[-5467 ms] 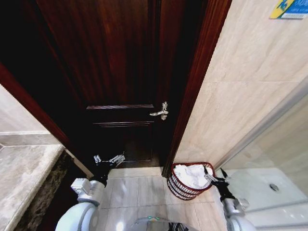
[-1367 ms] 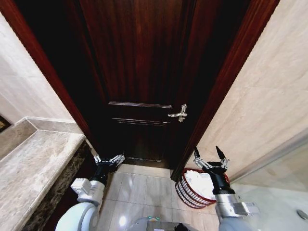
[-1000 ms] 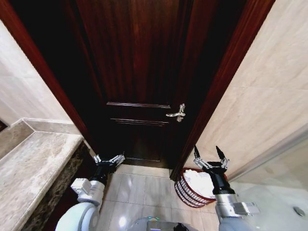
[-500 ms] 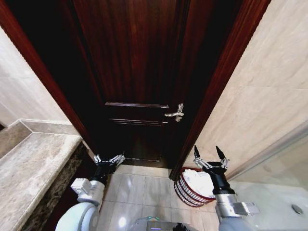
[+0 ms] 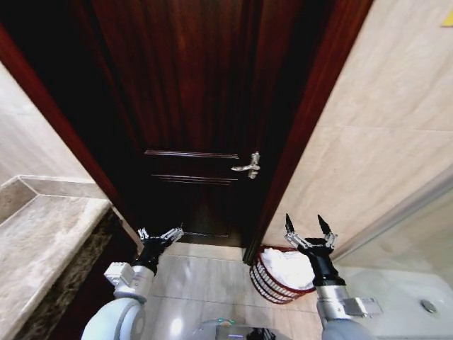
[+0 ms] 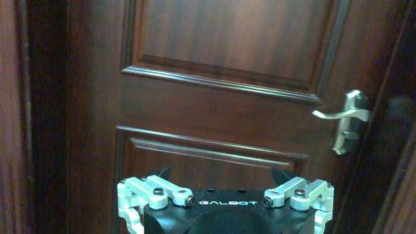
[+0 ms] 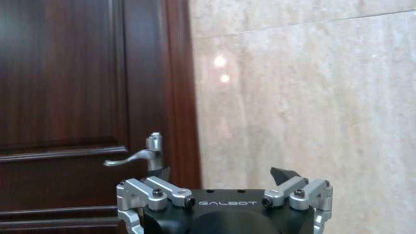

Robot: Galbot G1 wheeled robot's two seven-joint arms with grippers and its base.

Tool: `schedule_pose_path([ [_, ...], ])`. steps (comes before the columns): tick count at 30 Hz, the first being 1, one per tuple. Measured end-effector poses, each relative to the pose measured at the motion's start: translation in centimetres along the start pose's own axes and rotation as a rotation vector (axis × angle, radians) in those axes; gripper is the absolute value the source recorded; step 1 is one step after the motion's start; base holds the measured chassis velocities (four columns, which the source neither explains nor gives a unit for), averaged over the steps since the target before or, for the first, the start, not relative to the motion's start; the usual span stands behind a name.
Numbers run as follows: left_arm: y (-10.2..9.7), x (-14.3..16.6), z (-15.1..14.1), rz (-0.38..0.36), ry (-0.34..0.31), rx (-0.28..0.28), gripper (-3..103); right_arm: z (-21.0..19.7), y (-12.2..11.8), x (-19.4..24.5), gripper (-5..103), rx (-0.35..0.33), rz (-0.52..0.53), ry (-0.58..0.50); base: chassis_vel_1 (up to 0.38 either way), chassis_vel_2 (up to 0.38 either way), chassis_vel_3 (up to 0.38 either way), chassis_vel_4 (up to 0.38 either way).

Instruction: Discard the used towel into the hamper.

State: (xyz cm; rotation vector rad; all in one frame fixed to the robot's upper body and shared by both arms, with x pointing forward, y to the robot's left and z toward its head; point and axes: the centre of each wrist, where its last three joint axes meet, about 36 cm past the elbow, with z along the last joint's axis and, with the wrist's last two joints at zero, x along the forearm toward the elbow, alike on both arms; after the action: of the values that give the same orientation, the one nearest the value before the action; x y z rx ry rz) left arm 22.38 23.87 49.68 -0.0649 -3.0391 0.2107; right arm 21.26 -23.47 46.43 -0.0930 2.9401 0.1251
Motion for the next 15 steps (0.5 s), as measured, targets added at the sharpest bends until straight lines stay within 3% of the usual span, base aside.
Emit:
schedule_pose_path([
  [6,0.00,0.00,0.00,0.000,0.000,0.000,100,0.00,0.00,0.00,100,0.000,0.000,0.000,-0.052,-0.091,0.054,0.072],
  [15,0.01,0.00,-0.01,0.000,0.000,-0.001,100,0.00,0.01,0.00,100,-0.001,0.000,0.000,0.033,0.031,-0.020,-0.027],
])
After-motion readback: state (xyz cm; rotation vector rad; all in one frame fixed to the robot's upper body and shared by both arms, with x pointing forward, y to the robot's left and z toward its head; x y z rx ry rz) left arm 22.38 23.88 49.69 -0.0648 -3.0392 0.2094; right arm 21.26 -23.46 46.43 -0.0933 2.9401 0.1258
